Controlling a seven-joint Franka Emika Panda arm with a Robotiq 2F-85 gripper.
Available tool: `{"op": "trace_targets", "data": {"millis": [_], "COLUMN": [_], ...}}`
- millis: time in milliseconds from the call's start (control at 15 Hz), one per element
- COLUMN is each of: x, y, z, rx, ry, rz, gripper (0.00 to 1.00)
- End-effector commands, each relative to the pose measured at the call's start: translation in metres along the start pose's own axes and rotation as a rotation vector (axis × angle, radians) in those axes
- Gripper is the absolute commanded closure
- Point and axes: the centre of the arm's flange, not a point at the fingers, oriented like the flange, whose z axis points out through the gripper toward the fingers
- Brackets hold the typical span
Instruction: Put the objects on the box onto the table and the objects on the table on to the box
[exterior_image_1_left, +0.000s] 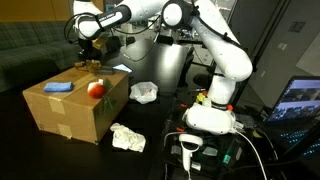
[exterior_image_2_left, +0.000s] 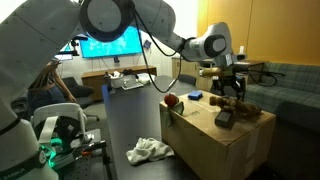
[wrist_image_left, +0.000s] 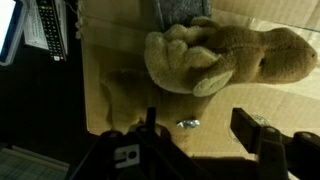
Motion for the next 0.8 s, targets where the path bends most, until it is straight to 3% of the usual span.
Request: {"op": "trace_targets", "data": {"millis": [0,333,733], "x": [-0.030,-0.087,-0.136], "y": [-0.001,-0.003,-0.006], "z": [-0.026,-0.034,-0.010], "rx": [0.041,0.053,0.126], "ry": [0.021,-0.017,-0.032], "rz": [-0.081,-0.163,-0.195], "gripper": [0.00,0.00,0.00]}}
